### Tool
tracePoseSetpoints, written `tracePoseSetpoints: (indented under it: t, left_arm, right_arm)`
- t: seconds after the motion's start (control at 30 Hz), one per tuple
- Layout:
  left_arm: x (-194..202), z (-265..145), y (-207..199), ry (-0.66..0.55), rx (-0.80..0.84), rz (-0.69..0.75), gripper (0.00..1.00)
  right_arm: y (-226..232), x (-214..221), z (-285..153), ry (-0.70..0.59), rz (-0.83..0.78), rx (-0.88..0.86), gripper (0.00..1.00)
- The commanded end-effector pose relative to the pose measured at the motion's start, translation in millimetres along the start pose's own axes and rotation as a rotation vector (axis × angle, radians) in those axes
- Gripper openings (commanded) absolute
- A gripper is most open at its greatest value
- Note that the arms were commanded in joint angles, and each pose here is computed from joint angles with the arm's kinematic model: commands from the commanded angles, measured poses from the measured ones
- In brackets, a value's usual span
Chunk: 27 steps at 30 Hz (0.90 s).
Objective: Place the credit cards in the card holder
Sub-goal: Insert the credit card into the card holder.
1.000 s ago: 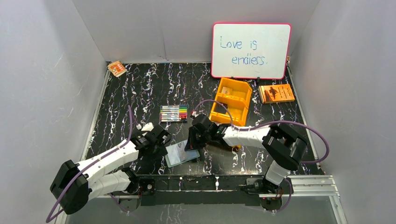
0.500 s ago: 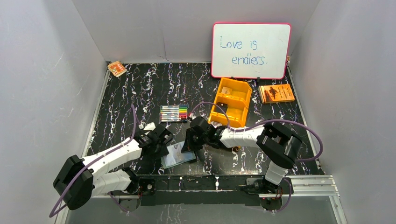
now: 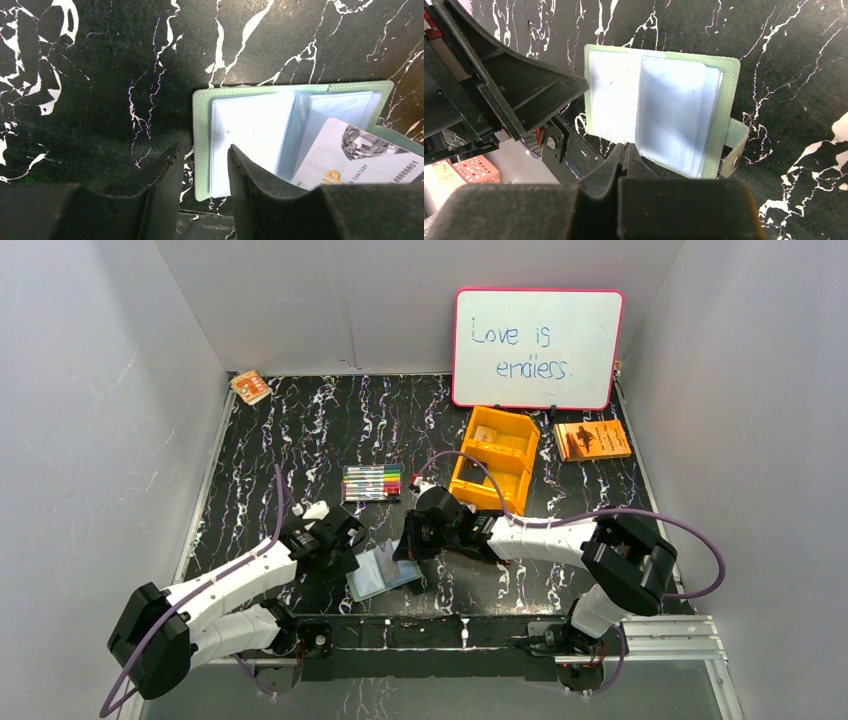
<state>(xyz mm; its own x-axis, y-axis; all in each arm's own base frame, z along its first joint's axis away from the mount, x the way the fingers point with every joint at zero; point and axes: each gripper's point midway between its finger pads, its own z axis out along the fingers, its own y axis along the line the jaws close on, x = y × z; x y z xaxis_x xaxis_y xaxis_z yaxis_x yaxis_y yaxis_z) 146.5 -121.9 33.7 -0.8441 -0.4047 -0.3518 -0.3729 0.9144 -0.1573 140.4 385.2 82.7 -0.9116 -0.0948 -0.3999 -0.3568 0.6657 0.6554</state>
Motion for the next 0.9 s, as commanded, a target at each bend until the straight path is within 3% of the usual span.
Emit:
tracePoseSetpoints:
  t: [0.0,0.87]
  left_arm:
    - [-8,-11,2,-0.028,-0.005,-0.019,0.36]
    - [16,6,18,0.047,-0.050,-0.053,0.36]
  right_arm:
    - [6,-10,-1,-0.029,-0.039,-0.026,0.00]
    - [4,2,25,0.054,0.007,-0.071,0.00]
